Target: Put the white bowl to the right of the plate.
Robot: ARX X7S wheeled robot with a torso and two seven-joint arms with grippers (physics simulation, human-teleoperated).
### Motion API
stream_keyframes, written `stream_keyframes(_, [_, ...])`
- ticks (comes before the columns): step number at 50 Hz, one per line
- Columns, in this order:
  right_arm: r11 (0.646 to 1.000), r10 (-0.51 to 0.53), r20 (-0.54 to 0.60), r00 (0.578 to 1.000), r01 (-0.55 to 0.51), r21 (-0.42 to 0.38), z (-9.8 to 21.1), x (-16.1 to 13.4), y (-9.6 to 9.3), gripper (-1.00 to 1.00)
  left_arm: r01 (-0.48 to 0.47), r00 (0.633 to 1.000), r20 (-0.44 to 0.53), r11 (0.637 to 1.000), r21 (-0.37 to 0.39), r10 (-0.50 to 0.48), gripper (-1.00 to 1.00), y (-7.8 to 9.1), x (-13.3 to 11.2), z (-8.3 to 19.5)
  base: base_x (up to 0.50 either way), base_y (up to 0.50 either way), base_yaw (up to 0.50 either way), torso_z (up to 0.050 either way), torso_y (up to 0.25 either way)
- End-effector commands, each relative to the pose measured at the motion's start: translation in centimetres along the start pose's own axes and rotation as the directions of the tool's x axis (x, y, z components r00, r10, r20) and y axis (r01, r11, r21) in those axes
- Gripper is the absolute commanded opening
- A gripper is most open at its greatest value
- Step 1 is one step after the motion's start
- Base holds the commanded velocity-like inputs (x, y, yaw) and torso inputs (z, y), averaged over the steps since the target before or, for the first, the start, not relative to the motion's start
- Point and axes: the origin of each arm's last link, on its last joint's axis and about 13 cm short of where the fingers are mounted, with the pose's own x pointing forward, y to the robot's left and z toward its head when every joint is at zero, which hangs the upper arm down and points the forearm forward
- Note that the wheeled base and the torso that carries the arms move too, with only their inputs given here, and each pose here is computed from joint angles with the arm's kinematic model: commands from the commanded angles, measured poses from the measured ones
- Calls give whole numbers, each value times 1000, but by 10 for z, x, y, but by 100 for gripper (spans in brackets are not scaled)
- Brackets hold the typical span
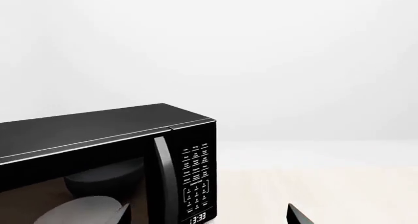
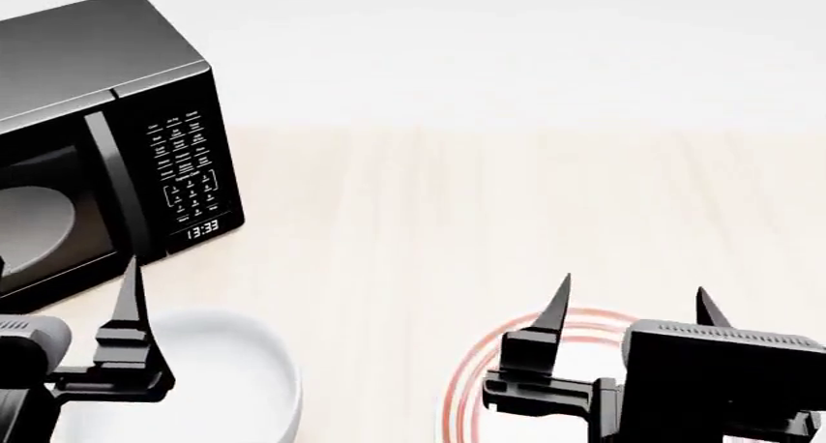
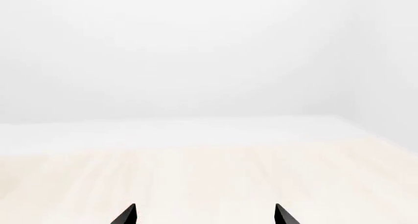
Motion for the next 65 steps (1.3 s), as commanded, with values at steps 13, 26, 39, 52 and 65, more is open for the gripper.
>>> stream_keyframes(13, [936, 340, -236, 910, -352, -11, 51, 14, 19, 100, -184, 983, 10, 983, 22, 184, 100, 24, -29, 23, 0, 0, 0, 0, 0])
stream_keyframes(26, [921, 384, -297, 874, -385, 58, 80, 26, 59, 100, -233, 972, -8, 972, 38, 233, 100, 33, -33, 16, 0, 0, 0, 0, 0])
stream_keyframes(39, [884, 441, -373, 816, -468, 21, 101, 17, 101, 100, -343, 939, -11, 937, 60, 344, 100, 53, -50, 5, 0, 0, 0, 0, 0])
stream_keyframes(52, [848, 472, -439, 764, -530, -11, 109, 11, 117, 100, -365, 930, 11, 923, 119, 367, 100, 64, -55, 3, 0, 0, 0, 0, 0])
stream_keyframes(65, [864, 355, -715, 602, -503, 6, 107, 70, 182, 100, -311, 950, -1, 949, 46, 312, 100, 82, -56, -2, 0, 0, 0, 0, 0])
